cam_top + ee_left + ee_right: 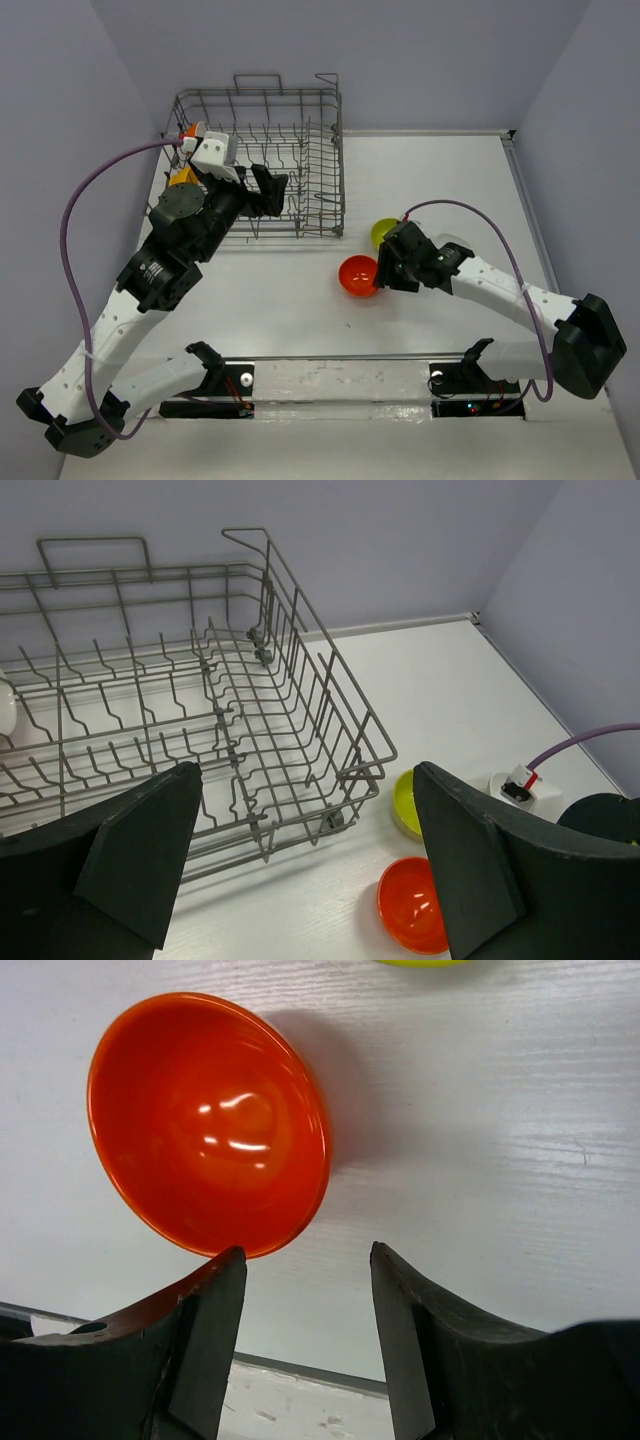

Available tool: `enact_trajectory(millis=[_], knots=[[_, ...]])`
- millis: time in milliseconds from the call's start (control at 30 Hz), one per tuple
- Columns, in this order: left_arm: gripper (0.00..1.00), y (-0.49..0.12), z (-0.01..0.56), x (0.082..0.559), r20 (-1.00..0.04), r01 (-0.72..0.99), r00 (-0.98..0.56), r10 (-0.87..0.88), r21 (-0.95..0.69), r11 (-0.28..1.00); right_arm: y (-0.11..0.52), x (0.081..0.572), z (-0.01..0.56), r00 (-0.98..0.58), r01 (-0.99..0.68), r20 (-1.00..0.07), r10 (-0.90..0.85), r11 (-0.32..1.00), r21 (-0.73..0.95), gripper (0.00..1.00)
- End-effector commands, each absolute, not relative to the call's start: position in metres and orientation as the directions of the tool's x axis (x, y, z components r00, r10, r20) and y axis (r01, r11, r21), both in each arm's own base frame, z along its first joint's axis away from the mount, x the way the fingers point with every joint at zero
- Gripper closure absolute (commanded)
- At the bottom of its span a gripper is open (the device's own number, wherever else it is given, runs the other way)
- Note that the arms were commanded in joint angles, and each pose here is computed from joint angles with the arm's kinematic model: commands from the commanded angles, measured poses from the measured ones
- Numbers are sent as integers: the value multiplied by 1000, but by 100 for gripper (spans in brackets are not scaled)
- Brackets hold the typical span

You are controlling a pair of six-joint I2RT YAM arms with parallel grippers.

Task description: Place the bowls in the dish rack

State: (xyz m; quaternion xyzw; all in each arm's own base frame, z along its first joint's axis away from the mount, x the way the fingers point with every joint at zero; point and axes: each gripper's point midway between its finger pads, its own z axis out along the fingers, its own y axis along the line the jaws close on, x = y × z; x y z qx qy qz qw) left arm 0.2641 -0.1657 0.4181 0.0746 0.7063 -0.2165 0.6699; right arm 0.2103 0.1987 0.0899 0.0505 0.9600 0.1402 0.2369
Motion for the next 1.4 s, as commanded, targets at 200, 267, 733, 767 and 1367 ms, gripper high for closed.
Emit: enact_trajectory(millis=[200,267,733,767,1367], knots=[[4,-166,419,268,-983,391,-68,-170,-183,902,209,237,94,-840,43,-508,189,958,285,40],[4,-165,418,268,-983,389,-68,-170,-183,903,211,241,90,-835,46,-515,193,957,286,41],[3,-168,407,271,-985,387,-82,-154,-174,906,218,257,71,-818,68,-535,210,960,273,63],[4,-168,407,272,-985,387,-83,-153,-173,906,217,258,71,-816,70,-538,211,960,271,64],[4,-170,402,272,-982,390,-102,-161,-188,901,211,256,63,-811,70,-549,203,965,252,86]])
